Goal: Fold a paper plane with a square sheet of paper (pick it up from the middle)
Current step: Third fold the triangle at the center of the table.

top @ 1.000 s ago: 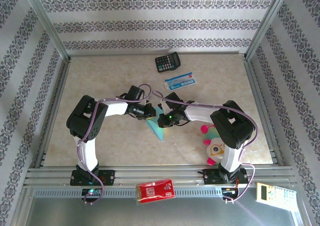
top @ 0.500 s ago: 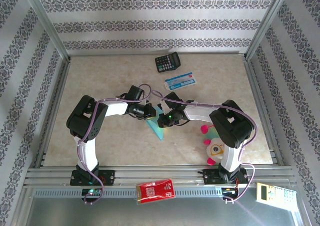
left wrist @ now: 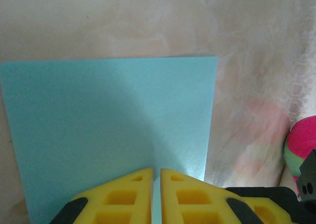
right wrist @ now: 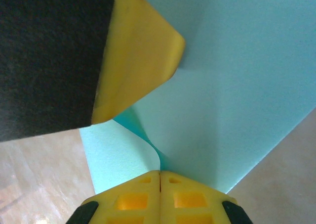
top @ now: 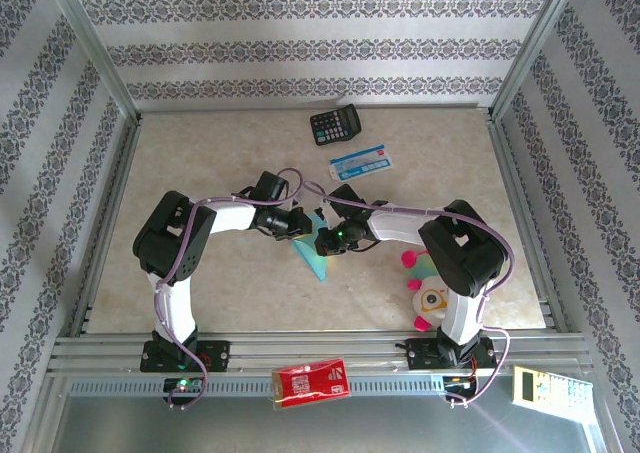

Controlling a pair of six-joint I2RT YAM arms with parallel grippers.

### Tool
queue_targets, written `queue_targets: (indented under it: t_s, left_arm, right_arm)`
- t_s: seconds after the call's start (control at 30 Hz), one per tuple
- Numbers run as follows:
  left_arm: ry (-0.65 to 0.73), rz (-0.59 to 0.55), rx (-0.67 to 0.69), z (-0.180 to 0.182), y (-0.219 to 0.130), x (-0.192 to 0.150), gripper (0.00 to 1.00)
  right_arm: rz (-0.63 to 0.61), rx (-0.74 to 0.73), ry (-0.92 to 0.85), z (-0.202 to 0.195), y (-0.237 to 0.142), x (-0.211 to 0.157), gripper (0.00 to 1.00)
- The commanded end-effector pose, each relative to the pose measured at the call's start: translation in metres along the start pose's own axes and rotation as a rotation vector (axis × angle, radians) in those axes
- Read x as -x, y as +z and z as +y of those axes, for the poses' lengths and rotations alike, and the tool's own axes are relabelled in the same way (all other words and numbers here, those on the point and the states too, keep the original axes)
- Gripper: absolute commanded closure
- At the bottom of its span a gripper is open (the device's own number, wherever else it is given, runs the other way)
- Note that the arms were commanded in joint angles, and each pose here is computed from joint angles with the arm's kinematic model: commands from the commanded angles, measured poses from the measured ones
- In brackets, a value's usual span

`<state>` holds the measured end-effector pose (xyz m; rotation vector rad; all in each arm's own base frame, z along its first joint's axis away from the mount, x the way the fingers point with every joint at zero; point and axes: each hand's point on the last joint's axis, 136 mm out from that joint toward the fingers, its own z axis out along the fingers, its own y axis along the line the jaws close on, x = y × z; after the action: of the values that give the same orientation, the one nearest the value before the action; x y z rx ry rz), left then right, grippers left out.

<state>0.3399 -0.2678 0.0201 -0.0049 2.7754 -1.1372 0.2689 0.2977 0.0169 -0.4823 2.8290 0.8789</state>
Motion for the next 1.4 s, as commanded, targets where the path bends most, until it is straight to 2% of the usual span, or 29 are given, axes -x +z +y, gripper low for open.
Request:
queue_targets:
  t_s: [0.0,0.93,1.37]
  left_arm:
    - [-0.054,0.078,0.074,0.029,0.010,-0.022,0.86]
    - [-0.054,0.078,0.073,0.030,0.010,-0.023,0.86]
    - [-0.055,0.075,0.074,0.029,0.009,-0.022,0.86]
  right_arm:
    - [-0.022,0.024,-0.033,0.006,-0.005,0.007,0.99]
    - [-0.024,0.032,-0.041,0.008,-0.002,0.015,0.99]
    - [0.001,0.000,-0.020,-0.006,0.002,0.000,0.99]
